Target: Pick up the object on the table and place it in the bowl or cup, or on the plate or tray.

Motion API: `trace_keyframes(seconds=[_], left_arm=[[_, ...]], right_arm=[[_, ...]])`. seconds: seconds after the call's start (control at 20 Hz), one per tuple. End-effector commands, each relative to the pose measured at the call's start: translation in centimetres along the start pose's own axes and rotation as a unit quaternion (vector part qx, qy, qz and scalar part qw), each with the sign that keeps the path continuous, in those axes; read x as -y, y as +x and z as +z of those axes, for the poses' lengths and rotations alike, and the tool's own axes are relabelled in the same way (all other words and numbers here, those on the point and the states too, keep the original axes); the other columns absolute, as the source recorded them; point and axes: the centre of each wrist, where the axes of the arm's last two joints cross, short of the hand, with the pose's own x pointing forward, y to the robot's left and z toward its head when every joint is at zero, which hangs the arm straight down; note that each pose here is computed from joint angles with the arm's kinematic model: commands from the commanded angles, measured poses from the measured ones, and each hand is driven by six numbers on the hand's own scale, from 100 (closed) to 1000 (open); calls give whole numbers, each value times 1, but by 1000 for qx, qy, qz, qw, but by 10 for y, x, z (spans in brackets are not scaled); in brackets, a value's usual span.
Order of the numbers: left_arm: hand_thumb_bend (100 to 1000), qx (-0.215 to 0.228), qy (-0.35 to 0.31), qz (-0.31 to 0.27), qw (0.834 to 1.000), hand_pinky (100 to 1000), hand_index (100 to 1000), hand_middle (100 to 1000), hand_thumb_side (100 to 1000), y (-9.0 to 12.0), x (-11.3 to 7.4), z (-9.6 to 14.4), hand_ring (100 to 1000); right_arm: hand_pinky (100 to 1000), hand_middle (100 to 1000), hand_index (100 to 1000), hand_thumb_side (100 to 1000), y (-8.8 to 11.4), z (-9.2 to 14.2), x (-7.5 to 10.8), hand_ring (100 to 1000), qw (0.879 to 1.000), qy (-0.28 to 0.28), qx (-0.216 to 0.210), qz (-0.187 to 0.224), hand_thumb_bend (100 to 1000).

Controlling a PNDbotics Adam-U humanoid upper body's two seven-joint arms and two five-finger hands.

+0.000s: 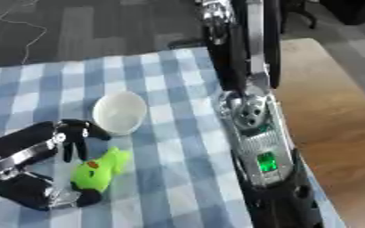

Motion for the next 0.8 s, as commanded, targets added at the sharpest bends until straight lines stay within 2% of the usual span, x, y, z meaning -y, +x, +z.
trace_keyframes(seconds=[0.05,0.35,0.45,0.65,0.8], left_arm=[[597,0,-1,-23,1000,434,872,773,787,4,0,2,571],[616,-10,-7,-38,999,456,872,783,794,5,2,1,584],[632,-10,-6,-45,999,509,874,790,806,5,1,1,606],[642,-15,-1,-61,998,679,871,811,826,5,-1,1,692],[641,-24,3,-70,997,720,873,822,833,4,-2,1,718]], right_arm=[[552,588,650,922,5,-6,1,460,1000,-6,17,-1,100],[552,589,650,923,6,-6,1,460,1000,-5,17,-2,100],[552,589,650,922,6,-6,1,460,1000,-5,17,-2,100],[552,589,650,922,6,-6,1,460,1000,-5,17,-2,100],[552,589,650,923,6,-6,1,460,1000,-5,17,-2,100]])
